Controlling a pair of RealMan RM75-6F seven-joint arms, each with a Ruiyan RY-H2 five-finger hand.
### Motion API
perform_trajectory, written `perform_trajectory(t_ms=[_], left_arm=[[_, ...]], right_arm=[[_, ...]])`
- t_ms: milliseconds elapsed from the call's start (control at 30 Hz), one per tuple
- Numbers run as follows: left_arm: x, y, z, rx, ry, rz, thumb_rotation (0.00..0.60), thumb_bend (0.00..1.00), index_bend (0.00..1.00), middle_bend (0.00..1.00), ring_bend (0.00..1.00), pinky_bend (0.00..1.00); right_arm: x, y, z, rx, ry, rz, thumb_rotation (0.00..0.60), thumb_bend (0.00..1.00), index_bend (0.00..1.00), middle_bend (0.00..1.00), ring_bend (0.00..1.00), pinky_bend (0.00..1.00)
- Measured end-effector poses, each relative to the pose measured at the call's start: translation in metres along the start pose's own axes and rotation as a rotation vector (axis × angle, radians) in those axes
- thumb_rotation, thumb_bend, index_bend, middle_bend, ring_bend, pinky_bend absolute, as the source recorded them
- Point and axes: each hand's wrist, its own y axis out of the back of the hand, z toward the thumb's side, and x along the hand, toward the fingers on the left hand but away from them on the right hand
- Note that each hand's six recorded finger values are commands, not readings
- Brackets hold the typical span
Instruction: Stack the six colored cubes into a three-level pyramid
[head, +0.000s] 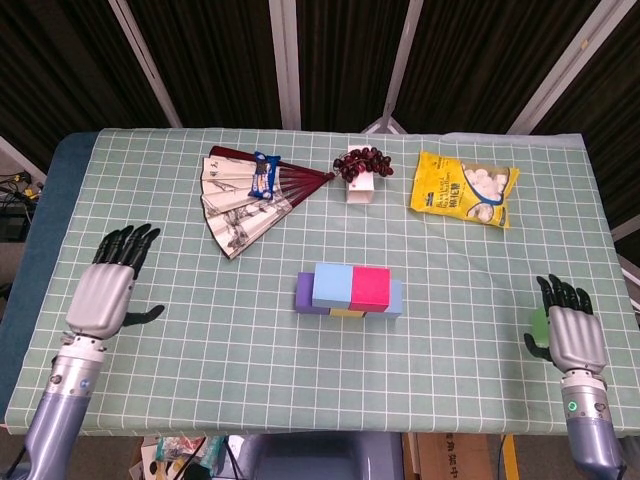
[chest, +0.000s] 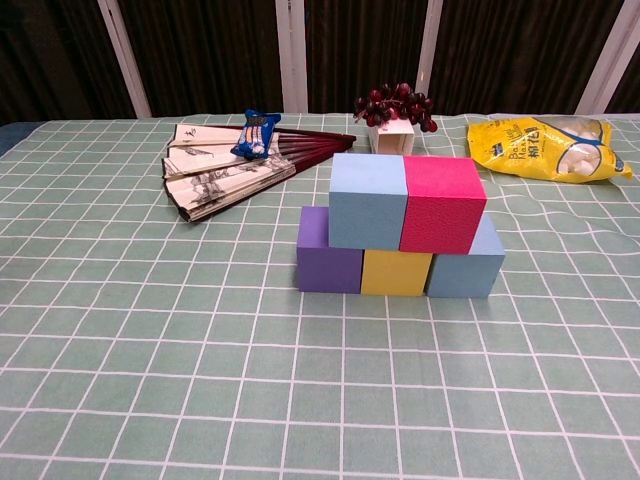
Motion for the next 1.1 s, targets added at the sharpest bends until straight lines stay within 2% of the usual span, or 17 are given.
perform_trajectory(t_ms=[133,233,333,500,800,1100], left_arm=[[-0.017,-0.006,-0.023,-0.007,0.022,0.002,0.600,0.05,0.00,0.02,0.00,0.01],[-0.023,-0.007,-0.028,-0.015,0.018,0.009,0.600,0.05,0.00,0.02,0.00,0.01],[-0.023,-0.005,-0.028,-0.019,0.008,0.019,0.600,0.05,0.00,0.02,0.00,0.01],[-0.023,-0.006,-0.028,-0.023,0.004,0.017,0.600,0.05,0.00,0.01,0.00,0.01],[-0.024,-0.005,-0.026,-0.045,0.009,0.010,0.600,0.05,0.00,0.01,0.00,0.01],[-0.025,-0.002,-0.026,-0.059,0.014,0.015,0.600,0.05,0.00,0.01,0.00,0.01]], right_arm=[[0.000,-0.005,-0.004,0.029,-0.019,0.028,0.600,0.34,0.00,0.00,0.00,0.00],[0.000,-0.010,-0.009,0.066,-0.042,0.058,0.600,0.31,0.00,0.00,0.00,0.00],[-0.001,-0.015,-0.015,0.101,-0.071,0.098,0.600,0.27,0.00,0.00,0.00,0.00],[-0.006,-0.023,-0.026,0.123,-0.133,0.169,0.600,0.27,0.00,0.00,0.00,0.00],[-0.023,-0.022,-0.042,0.112,-0.205,0.194,0.600,0.27,0.00,0.01,0.00,0.00],[-0.034,-0.022,-0.038,0.098,-0.178,0.149,0.600,0.27,0.00,0.21,0.07,0.00]])
